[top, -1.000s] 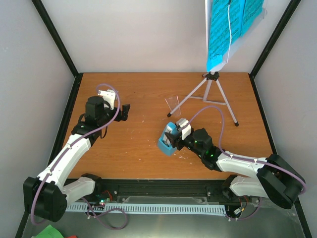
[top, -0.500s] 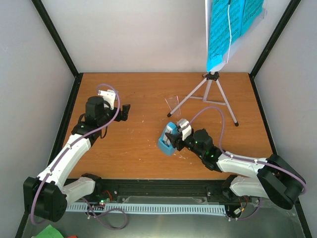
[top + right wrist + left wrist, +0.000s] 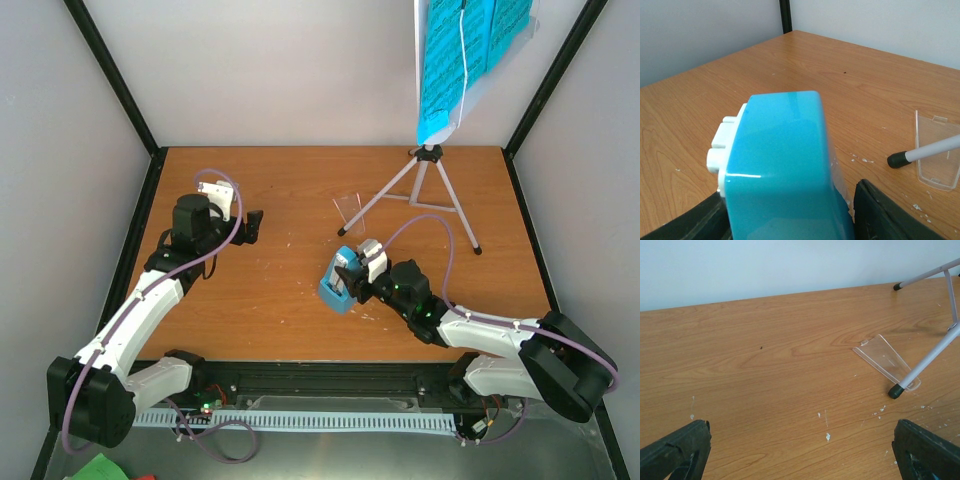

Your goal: Pack up the instrument practice props

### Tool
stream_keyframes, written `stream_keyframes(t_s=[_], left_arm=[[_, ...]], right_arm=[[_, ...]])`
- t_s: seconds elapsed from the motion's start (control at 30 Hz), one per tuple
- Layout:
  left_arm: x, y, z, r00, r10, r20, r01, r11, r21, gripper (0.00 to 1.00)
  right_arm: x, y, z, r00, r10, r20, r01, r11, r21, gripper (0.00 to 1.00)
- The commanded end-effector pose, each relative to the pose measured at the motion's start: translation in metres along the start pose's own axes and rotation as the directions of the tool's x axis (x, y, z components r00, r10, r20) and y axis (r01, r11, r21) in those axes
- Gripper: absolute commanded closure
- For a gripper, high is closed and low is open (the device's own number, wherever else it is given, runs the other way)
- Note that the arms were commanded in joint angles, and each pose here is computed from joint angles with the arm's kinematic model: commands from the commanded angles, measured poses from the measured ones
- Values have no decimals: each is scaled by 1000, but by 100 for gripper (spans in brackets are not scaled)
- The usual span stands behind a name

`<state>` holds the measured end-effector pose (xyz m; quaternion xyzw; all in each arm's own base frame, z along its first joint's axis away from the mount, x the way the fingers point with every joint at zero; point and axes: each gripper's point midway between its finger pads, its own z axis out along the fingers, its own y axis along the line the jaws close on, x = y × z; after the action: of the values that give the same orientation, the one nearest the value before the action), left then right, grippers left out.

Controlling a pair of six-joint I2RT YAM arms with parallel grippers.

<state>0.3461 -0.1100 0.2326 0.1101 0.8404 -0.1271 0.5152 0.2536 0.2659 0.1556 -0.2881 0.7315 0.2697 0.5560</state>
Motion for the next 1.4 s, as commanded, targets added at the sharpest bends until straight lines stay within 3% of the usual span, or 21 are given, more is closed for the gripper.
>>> stream_keyframes(t_s=[0.0,1.37], left_arm=[[-6,-1,0,999,21,25,-22,1000,4,1],[-5,-1,1,1000,22,19,-22,1000,5,0]], right_arm=[[-4,1,-1,1000,9,21,-9,1000,2,43],[-2,4,14,999,39,-17,-40,999,-16,42]])
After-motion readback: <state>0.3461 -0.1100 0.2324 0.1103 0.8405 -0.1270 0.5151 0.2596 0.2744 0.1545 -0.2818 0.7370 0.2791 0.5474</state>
